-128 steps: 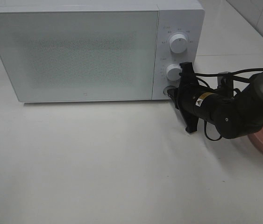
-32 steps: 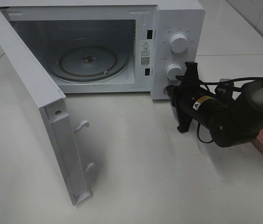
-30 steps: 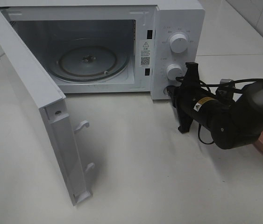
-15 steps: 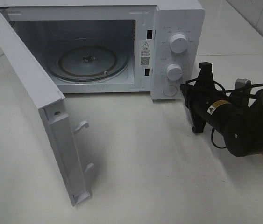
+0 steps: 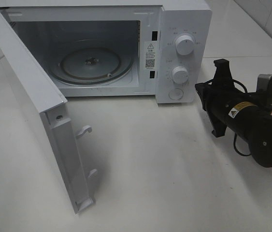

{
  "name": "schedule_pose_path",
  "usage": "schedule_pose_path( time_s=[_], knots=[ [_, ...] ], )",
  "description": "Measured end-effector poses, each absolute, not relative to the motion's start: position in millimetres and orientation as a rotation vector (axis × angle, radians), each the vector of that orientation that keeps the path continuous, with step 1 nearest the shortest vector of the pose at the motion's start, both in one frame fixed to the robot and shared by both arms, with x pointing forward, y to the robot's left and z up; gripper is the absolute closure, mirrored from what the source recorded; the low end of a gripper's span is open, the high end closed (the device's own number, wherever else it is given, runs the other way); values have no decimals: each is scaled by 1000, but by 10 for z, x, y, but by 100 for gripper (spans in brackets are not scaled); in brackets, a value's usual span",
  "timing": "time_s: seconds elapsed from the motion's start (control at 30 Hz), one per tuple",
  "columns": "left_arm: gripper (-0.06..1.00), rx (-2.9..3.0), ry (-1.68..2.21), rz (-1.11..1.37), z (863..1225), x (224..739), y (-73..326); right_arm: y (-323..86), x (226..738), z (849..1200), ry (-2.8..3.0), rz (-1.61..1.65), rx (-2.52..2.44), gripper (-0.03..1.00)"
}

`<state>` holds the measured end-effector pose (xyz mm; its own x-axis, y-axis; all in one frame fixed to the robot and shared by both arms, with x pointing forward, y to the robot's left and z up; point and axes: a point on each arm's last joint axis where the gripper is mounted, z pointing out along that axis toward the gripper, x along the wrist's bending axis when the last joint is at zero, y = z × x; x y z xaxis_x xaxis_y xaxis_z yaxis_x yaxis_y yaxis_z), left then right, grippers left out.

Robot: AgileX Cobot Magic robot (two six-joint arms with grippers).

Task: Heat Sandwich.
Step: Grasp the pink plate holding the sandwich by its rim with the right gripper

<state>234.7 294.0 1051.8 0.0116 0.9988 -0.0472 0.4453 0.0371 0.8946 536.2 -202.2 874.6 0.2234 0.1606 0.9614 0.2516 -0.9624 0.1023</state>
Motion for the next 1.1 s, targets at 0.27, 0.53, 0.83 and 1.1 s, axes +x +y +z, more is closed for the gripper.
schedule_pose_path(
  time_s=[0.27, 0.53, 0.83, 1.1],
  knots=[
    [-5, 1515, 1542, 905, 10518, 2347, 2940, -2034, 5150, 8929, -674, -1930, -2354, 96],
    [-5, 1515, 1542, 905, 10518, 2347, 2940, -2015, 4997, 9165, -858, -1987, -2253, 96],
    [-5, 1515, 1542, 905, 10518, 2347, 2940, -1990, 4796, 9443, -1209, -1808, -2272, 95],
    [-5, 1515, 1542, 905, 10518, 2347, 2940, -2088, 4687, 9708, -1674, -1544, -2400, 92]
  ],
)
